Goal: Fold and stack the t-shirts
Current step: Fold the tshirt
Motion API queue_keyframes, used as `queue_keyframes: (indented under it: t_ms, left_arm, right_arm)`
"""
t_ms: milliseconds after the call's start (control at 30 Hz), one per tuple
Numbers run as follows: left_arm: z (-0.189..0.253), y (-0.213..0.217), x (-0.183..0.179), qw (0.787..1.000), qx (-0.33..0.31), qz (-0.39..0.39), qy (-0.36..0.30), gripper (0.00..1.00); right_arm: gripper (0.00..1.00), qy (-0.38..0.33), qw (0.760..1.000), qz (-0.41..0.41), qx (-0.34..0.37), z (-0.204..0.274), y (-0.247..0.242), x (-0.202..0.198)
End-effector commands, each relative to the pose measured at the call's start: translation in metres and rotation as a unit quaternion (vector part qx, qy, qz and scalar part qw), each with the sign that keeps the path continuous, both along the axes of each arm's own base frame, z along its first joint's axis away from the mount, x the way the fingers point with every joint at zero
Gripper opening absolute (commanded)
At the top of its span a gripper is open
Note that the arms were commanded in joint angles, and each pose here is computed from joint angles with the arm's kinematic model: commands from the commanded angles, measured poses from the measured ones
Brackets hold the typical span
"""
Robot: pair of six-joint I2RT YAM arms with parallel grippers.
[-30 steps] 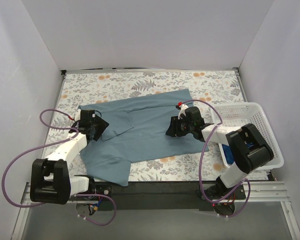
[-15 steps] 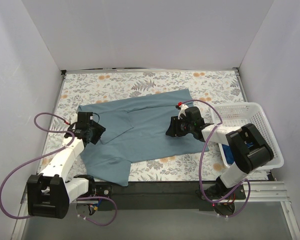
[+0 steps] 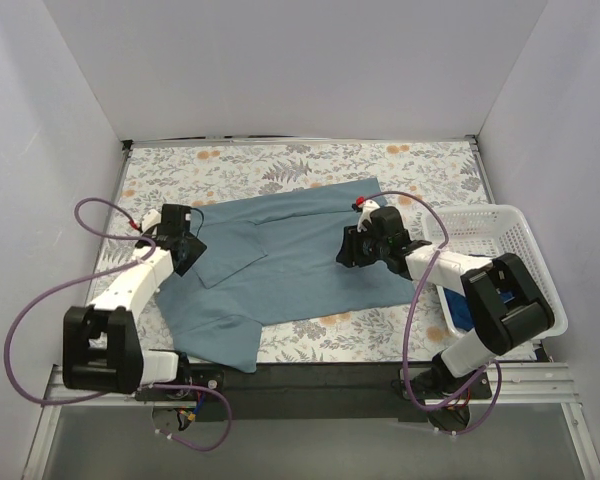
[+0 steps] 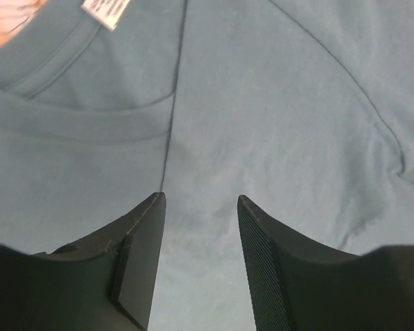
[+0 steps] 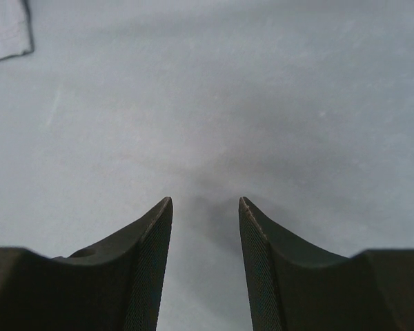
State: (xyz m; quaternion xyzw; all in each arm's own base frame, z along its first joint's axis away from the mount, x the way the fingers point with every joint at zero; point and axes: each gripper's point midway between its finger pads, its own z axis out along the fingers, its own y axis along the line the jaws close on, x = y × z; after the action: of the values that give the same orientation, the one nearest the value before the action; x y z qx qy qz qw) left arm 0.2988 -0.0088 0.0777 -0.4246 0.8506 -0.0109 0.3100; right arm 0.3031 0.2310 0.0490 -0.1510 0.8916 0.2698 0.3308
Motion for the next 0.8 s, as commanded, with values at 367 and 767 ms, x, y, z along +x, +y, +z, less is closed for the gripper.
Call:
queue_keyframes:
  t_ms: [367, 767]
  left_arm:
    - [-0.056, -0.002, 0.089, 0.993, 0.052, -0.071, 0.075, 0.49]
    - [-0.085, -0.023, 0.164, 0.991, 0.025, -0.105, 0.08, 0.5]
  right_arm:
    - [0.51, -0.024, 0.99, -0.072, -0.121, -0.006, -0.038, 0.046]
    - [0.51, 0.03, 0.98, -0.152, -0.128, -0.032, -0.084, 0.111]
